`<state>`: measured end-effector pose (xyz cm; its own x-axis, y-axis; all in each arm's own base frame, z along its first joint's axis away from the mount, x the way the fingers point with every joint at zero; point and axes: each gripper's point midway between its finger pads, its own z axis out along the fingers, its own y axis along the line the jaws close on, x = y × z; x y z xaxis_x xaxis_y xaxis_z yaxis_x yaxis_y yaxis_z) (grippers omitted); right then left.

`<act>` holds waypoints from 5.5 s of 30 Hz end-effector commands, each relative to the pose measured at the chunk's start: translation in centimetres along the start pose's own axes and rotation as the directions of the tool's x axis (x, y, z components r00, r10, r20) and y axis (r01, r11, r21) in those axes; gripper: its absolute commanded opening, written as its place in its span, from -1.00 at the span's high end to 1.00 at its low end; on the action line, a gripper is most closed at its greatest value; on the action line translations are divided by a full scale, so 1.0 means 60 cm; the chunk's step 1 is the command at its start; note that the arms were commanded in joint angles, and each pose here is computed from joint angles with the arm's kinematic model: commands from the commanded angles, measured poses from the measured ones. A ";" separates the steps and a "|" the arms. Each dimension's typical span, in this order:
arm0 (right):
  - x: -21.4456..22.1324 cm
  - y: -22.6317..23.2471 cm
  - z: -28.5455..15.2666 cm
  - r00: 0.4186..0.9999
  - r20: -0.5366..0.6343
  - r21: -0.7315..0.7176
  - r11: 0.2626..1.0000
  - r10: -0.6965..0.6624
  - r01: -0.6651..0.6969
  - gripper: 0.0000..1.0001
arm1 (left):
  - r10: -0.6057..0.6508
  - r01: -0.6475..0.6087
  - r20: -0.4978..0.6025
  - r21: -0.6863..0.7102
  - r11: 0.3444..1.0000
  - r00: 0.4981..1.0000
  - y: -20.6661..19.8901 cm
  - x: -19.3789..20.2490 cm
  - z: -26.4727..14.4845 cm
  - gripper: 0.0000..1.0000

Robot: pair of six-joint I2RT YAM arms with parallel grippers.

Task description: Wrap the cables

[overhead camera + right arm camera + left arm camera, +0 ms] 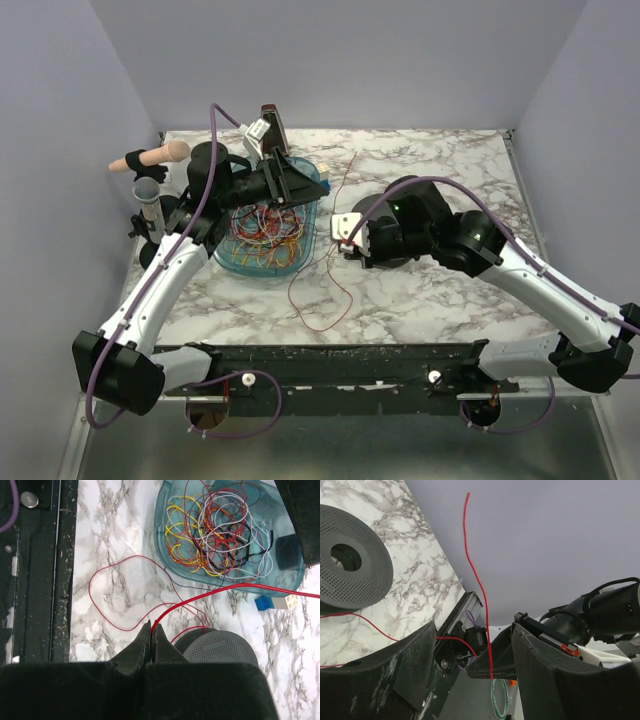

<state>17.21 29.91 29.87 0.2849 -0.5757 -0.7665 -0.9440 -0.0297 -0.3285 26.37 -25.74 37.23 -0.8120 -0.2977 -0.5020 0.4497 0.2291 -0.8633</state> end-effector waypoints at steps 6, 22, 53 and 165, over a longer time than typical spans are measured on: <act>0.008 -0.005 0.008 0.994 -0.083 -0.017 0.998 -0.066 0.065 0.99 | -0.044 0.045 -0.014 0.039 0.998 0.999 0.002 0.004 0.012 -0.38; -0.002 0.000 0.012 0.996 -0.063 -0.024 0.997 -0.070 0.069 0.99 | -0.156 0.156 -0.002 0.016 0.988 0.988 0.036 -0.003 0.033 0.17; 0.014 0.025 0.012 0.998 -0.065 -0.050 0.998 -0.026 0.023 0.99 | -0.108 0.110 0.054 -0.039 0.993 0.993 0.058 -0.045 0.025 0.54; 0.343 -0.190 -0.018 0.252 0.689 0.706 -0.550 0.680 -0.447 0.82 | 0.427 -0.553 -0.370 -0.373 0.745 0.825 0.118 0.049 0.143 1.00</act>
<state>33.84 18.52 17.07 -0.5035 0.4198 -0.7551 0.4405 0.8766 0.1936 28.98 -32.80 29.12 -0.6516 0.2027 -0.7310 0.6443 0.6565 -0.3923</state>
